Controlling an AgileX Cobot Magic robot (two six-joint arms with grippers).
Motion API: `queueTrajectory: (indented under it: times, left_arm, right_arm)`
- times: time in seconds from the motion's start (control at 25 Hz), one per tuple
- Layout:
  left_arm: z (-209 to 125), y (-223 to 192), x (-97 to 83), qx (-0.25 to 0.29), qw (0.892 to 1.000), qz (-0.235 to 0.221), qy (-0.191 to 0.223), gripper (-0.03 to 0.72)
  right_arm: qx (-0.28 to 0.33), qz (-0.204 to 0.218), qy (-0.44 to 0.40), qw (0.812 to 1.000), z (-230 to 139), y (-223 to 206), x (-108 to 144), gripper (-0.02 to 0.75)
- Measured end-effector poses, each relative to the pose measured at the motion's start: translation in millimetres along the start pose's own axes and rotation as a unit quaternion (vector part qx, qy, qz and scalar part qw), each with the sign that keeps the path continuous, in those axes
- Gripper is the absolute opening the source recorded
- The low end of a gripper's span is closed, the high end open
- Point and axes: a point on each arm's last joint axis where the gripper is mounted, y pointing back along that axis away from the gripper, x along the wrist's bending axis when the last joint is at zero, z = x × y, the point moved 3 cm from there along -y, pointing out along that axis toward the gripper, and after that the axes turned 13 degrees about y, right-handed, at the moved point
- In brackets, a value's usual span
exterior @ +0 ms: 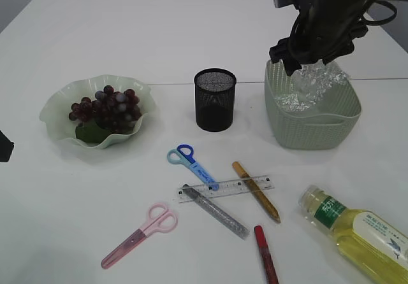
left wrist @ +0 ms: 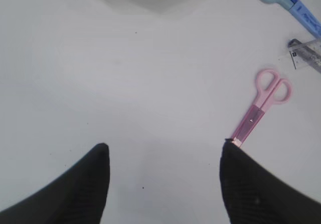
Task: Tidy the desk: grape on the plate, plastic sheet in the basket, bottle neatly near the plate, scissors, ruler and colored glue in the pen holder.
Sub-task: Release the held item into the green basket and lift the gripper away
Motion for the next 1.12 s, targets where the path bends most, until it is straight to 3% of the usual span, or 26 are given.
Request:
queueTrajectory:
  times: [0.16, 0.32, 0.68, 0.88, 1.12]
  left_arm:
    - [0, -1, 0.0, 0.001, 1.0, 0.001, 0.0, 0.505]
    - [0, -1, 0.1, 0.004, 1.0, 0.001, 0.001, 0.505]
    - [-3, -1, 0.8, 0.016, 1.0, 0.004, 0.001, 0.505]
    - [-4, -1, 0.8, 0.017, 1.0, 0.003, 0.001, 0.505]
    - [-4, -1, 0.9, 0.019, 1.0, 0.004, 0.001, 0.505]
  right_arm:
    - [0.008, 0.026, 0.002, 1.0, -2, 1, 6, 0.622]
    - [0.024, 0.038, -0.003, 0.999, -6, 0, 10, 0.637]
    - [0.056, 0.044, -0.02, 0.997, -15, 50, -4, 0.606]
    - [0.066, 0.086, -0.007, 0.994, -22, 77, 0, 0.585]
    - [0.106, 0.097, 0.009, 0.99, -62, 94, 4, 0.585]
